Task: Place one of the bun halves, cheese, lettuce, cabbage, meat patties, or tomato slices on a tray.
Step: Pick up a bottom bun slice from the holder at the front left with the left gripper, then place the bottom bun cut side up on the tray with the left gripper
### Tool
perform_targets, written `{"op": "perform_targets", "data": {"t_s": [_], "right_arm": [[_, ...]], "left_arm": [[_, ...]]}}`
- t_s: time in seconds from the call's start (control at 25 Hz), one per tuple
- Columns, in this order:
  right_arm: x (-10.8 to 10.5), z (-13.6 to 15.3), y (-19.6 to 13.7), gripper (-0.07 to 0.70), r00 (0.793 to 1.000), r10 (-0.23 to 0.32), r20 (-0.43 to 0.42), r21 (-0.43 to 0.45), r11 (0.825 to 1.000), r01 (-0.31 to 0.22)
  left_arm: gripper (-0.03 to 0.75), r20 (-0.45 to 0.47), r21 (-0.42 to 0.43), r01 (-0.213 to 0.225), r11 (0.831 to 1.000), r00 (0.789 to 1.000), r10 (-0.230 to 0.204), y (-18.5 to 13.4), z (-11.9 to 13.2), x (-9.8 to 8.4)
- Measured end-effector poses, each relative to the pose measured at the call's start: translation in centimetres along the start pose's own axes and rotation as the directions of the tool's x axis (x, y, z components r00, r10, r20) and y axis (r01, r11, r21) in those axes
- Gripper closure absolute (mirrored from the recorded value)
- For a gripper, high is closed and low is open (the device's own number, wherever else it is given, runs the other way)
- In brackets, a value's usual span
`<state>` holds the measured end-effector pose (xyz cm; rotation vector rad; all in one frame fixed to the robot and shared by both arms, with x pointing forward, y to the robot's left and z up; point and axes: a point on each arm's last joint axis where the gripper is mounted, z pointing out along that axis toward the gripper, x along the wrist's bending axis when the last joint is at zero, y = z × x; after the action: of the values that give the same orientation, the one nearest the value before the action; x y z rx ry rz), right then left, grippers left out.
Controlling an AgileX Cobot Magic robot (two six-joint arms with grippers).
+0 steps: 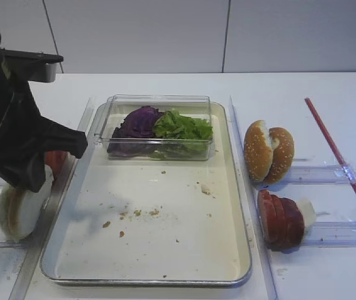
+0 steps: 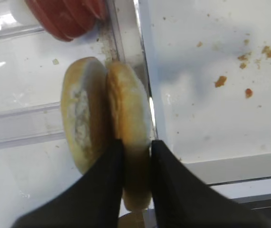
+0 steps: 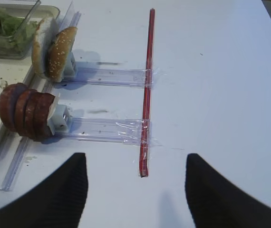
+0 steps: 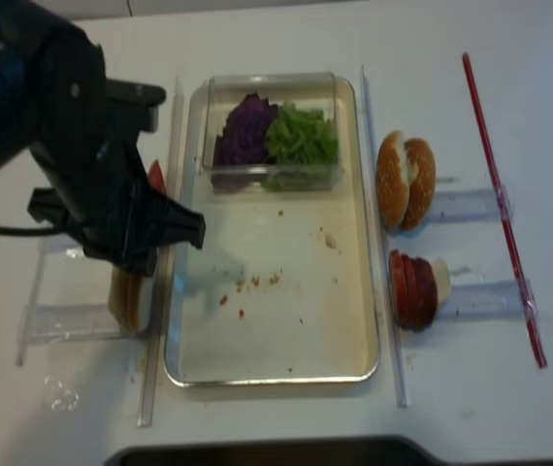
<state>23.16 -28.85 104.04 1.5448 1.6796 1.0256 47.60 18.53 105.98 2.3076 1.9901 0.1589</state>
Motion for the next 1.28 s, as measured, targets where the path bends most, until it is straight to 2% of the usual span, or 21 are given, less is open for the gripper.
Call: {"op": "perform_targets", "data": {"t_s": [0.4, 0.6, 0.8, 0.88, 1.04, 1.16, 1.28], "right_arm": [[0.0, 0.0, 0.0, 0.167, 1.0, 0.0, 0.0, 0.0, 1.0, 0.0], [0.0, 0.0, 0.0, 0.167, 1.0, 0.0, 0.0, 0.0, 1.0, 0.0], [0.0, 0.0, 0.0, 0.167, 1.0, 0.0, 0.0, 0.0, 1.0, 0.0], [0.0, 0.0, 0.0, 0.167, 1.0, 0.0, 0.0, 0.0, 1.0, 0.0], [0.0, 0.0, 0.0, 0.167, 1.0, 0.0, 0.0, 0.0, 1.0, 0.0], [0.0, 0.0, 0.0, 0.167, 1.0, 0.0, 0.0, 0.0, 1.0, 0.0], [0.0, 0.0, 0.0, 0.167, 1.0, 0.0, 0.0, 0.0, 1.0, 0.0]], "left_arm": [[0.601, 0.087, -0.002, 0.021, 1.0, 0.996, -0.021, -0.6, -0.9, -0.5], [0.601, 0.155, 0.015, 0.0, 1.0, 0.988, -0.002, -0.9, -1.1, -1.1], [0.603, 0.184, 0.006, -0.025, 1.0, 0.983, 0.023, -0.8, -1.4, -1.3], [0.603, 0.224, 0.011, -0.047, 0.999, 0.974, 0.043, -0.9, -1.5, -1.7], [0.603, 0.342, 0.032, -0.098, 0.995, 0.936, 0.081, -0.6, -0.9, -3.1], [0.603, 0.392, 0.018, -0.103, 0.994, 0.916, 0.088, 0.7, 0.6, -4.0], [0.603, 0.426, 0.017, -0.128, 0.992, 0.898, 0.109, 1.7, 2.3, -4.8]]}}
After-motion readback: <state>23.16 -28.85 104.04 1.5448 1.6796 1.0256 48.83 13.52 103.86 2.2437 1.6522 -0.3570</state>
